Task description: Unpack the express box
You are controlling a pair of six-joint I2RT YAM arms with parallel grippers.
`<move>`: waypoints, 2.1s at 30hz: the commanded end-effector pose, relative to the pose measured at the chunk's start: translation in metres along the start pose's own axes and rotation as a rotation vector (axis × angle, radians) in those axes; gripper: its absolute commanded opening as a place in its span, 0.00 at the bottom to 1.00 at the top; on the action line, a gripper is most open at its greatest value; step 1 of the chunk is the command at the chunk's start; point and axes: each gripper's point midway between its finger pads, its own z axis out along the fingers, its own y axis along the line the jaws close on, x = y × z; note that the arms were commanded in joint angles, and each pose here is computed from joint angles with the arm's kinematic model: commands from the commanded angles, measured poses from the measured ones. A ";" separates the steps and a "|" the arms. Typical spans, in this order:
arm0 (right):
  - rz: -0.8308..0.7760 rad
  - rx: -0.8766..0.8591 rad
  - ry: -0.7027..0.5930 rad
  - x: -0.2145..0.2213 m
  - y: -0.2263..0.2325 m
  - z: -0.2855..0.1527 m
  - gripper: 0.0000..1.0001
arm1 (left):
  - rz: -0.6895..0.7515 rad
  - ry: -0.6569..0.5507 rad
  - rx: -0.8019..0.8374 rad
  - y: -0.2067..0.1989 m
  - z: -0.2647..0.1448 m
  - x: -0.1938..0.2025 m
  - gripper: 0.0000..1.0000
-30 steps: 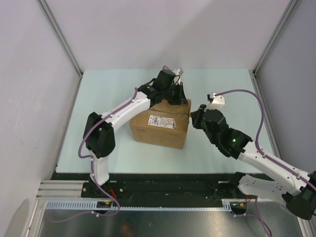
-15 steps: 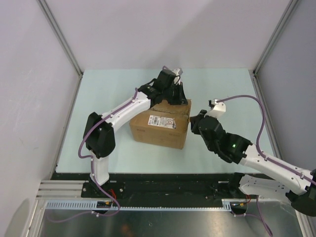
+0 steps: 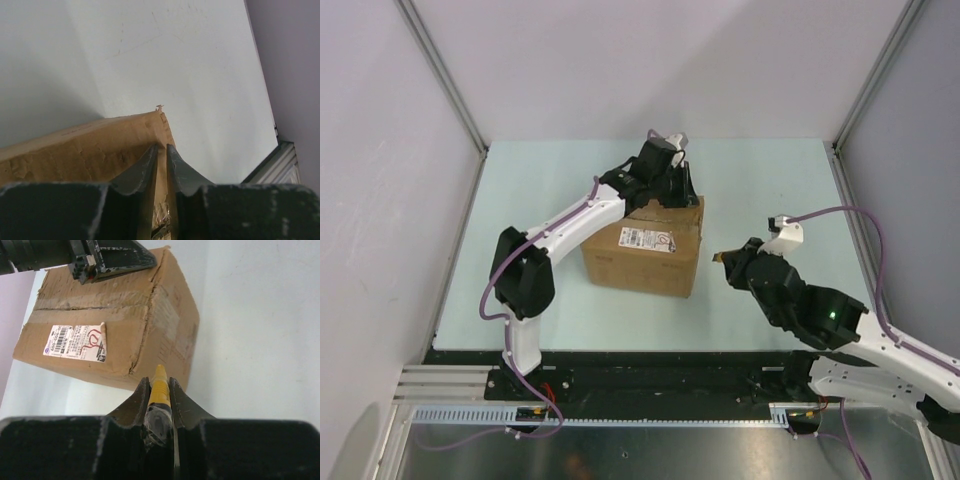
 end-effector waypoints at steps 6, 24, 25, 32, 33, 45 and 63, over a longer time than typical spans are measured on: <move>-0.022 0.039 -0.132 -0.057 0.000 0.006 0.00 | 0.064 -0.081 -0.098 0.010 -0.033 -0.043 0.35; -0.125 -0.091 -0.111 -0.067 0.031 0.055 0.00 | -0.130 -0.296 -0.481 0.233 -0.151 -0.126 0.60; -0.129 -0.154 -0.095 -0.067 0.042 0.053 0.00 | -0.170 -0.281 -0.529 0.258 -0.156 -0.116 0.46; -0.218 -0.431 0.038 -0.052 0.089 0.035 0.00 | -0.265 -0.102 -0.512 0.289 -0.131 -0.047 0.13; -0.239 -0.481 0.070 -0.046 0.097 0.031 0.00 | -0.286 -0.048 -0.501 0.292 -0.123 -0.026 0.09; -0.408 -0.641 0.500 0.063 0.117 0.017 0.00 | -0.345 0.189 -0.341 0.268 -0.118 0.081 0.00; -0.351 -0.407 0.634 0.095 0.048 0.041 0.00 | -0.156 0.206 -0.050 0.171 -0.122 0.129 0.00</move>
